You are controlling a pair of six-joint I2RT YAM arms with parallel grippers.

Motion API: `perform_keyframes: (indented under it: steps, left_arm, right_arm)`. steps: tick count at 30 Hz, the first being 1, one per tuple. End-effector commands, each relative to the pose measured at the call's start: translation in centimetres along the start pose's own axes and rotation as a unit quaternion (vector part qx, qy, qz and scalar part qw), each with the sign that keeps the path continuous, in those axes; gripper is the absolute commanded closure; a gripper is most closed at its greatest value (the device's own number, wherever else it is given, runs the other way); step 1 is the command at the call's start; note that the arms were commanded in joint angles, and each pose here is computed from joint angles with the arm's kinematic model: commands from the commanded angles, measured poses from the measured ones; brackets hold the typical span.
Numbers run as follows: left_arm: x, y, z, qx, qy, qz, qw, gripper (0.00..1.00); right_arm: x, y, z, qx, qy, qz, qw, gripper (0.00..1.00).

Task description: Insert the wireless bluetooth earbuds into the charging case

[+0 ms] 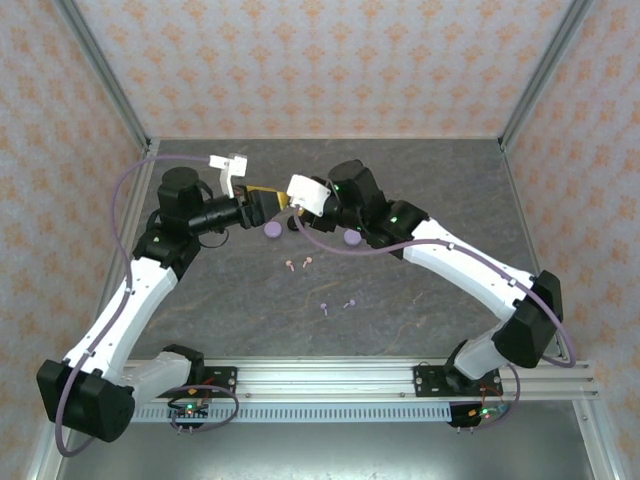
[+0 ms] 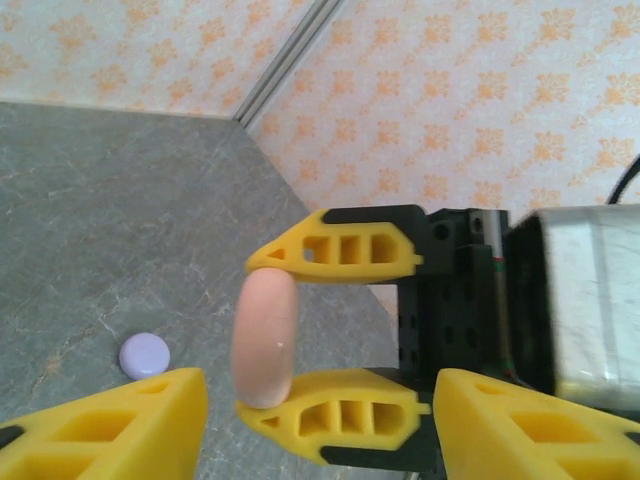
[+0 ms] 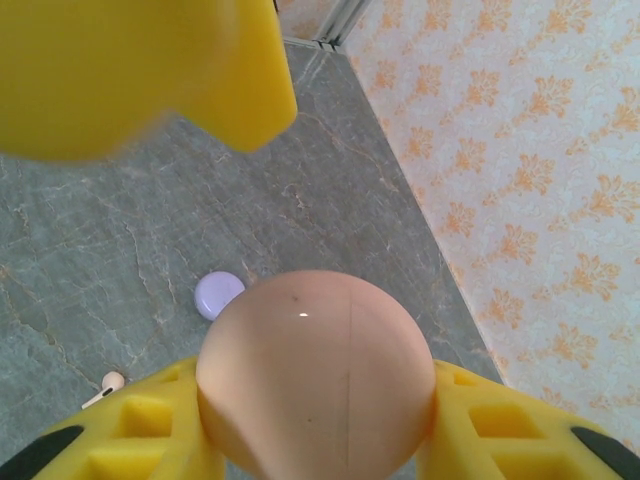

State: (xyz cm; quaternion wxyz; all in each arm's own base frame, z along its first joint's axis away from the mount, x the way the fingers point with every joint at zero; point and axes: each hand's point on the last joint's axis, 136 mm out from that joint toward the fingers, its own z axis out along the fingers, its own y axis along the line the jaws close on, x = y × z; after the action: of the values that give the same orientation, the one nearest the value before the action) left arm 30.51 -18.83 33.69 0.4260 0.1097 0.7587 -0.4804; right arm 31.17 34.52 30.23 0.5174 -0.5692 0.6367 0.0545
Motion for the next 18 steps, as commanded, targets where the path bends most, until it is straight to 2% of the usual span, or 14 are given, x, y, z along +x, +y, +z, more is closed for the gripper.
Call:
perform_keyframes:
  steps: [1, 18]
  left_arm:
    - [-0.6, -0.9, 0.4, 0.014, -0.003, 0.019, 1.0, 0.42]
    - [1.7, -0.5, 2.5, 0.047, 0.052, 0.009, 0.998, 0.53]
  right_arm:
    - [-1.9, -0.3, -1.6, 0.006, -0.041, -0.006, 0.999, 0.59]
    - [-2.3, 0.3, -1.8, -0.008, -0.055, -0.007, 0.998, 0.59]
